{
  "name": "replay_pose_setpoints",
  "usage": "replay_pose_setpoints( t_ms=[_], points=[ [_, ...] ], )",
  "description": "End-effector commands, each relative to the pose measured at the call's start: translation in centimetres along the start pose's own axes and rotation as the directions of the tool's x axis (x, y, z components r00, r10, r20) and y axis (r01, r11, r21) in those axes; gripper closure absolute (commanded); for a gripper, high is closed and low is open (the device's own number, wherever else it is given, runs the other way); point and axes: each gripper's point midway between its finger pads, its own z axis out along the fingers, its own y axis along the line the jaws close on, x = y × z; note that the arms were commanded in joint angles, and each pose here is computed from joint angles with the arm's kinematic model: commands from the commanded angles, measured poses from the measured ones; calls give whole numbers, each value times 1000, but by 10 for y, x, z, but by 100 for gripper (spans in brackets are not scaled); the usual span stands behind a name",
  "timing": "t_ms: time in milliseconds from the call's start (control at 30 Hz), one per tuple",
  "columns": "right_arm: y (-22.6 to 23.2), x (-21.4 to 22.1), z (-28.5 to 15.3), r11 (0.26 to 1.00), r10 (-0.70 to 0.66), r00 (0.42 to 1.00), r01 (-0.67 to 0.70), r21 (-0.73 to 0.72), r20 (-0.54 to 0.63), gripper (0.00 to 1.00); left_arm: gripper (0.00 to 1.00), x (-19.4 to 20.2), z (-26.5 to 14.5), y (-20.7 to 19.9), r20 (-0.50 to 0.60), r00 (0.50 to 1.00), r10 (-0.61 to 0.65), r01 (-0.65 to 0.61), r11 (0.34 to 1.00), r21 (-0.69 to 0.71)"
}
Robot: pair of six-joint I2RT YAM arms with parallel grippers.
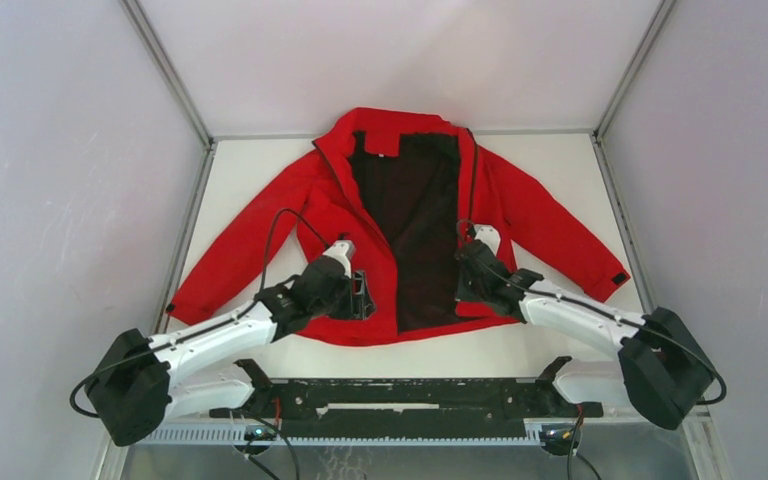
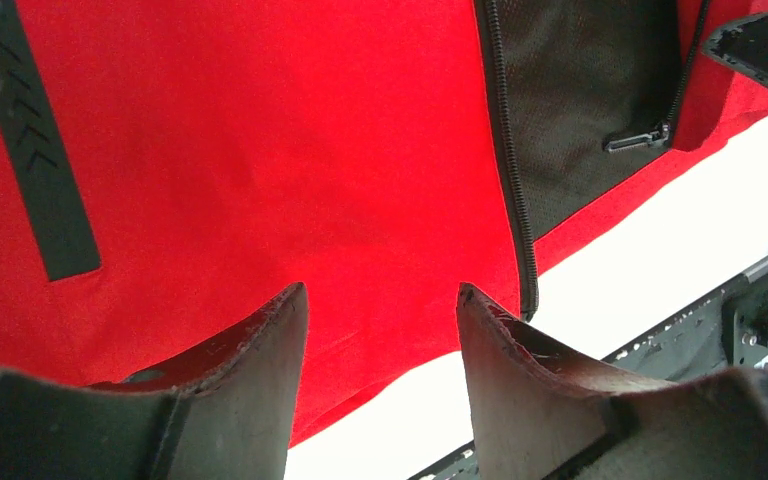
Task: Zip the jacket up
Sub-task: Adjust the jacket at the center of the board, then pick up the jacket from the center of the board.
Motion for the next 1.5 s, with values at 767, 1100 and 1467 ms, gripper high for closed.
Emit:
replay_pose_setpoints(
  t_ms=[767,1100,1467],
  points=[
    [87,80,-43,935,-59,992,15,-354,-112,100,37,16,-10,-20,-7,997,76,-75,994,75],
    [61,82,-35,972,-64,994,42,-231,-87,91,35,18,-8,-22,-16,995,97,-96,993,67],
    [68,69,-80,954,-77,997,70,-293,-10,56,35,14,-13,-25,1,995,104,-103,991,82]
  ],
)
